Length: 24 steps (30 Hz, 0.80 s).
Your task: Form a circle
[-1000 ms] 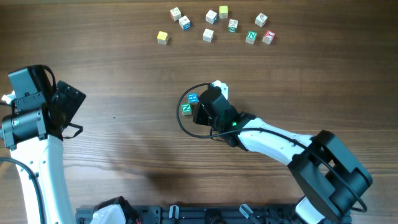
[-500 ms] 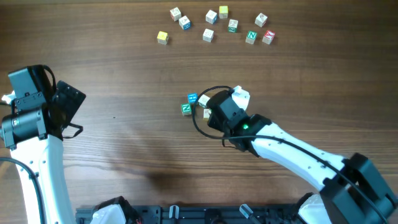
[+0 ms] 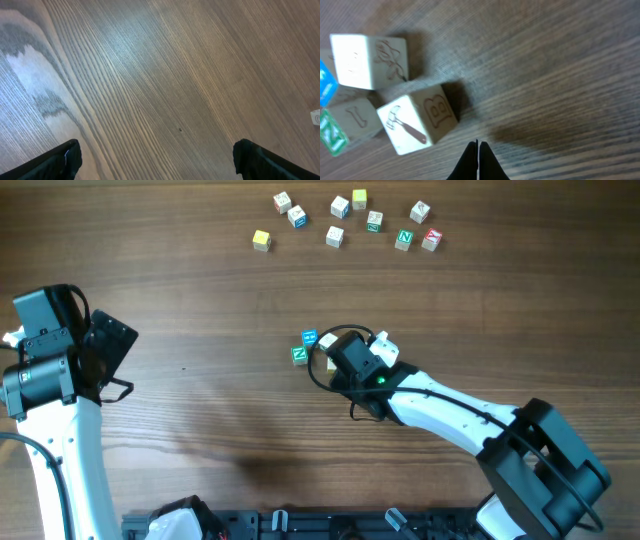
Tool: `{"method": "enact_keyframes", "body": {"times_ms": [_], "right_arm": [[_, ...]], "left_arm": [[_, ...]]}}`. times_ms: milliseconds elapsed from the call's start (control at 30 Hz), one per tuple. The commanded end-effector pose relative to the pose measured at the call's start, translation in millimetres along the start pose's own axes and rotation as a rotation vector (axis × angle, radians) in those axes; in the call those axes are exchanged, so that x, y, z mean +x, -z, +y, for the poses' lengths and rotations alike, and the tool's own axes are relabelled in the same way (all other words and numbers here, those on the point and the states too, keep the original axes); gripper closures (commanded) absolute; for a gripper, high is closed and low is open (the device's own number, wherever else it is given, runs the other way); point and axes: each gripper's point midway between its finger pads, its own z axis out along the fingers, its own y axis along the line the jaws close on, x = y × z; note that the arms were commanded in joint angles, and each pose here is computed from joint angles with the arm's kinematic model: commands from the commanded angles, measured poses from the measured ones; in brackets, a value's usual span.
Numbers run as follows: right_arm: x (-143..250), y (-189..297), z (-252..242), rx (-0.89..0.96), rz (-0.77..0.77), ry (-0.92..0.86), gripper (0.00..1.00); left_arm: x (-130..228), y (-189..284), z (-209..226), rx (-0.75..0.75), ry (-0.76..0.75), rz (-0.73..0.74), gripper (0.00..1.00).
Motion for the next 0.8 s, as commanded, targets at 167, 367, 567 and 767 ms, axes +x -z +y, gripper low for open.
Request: {"method": "enact_keyframes", "body": {"times_ms": [167, 367, 567, 767], "right_arm": [[0, -3, 6, -0.028, 0.003, 0.067, 0.95], [-10, -4, -1, -0.003, -0.023, 0.113, 0.95], [-10, -4, -2, -0.001, -0.01, 0.106, 0.95], [-10, -5, 4, -0.027, -0.008, 0.105, 0.95]], "left_arm": [[-5, 1, 2, -0.01, 0.02, -0.014, 0.0], [-5, 1, 2, -0.01, 0.02, -0.014, 0.0], [-5, 1, 2, -0.01, 0.02, -0.014, 0.0], [-5, 1, 2, -0.01, 0.02, -0.014, 0.0]]}}
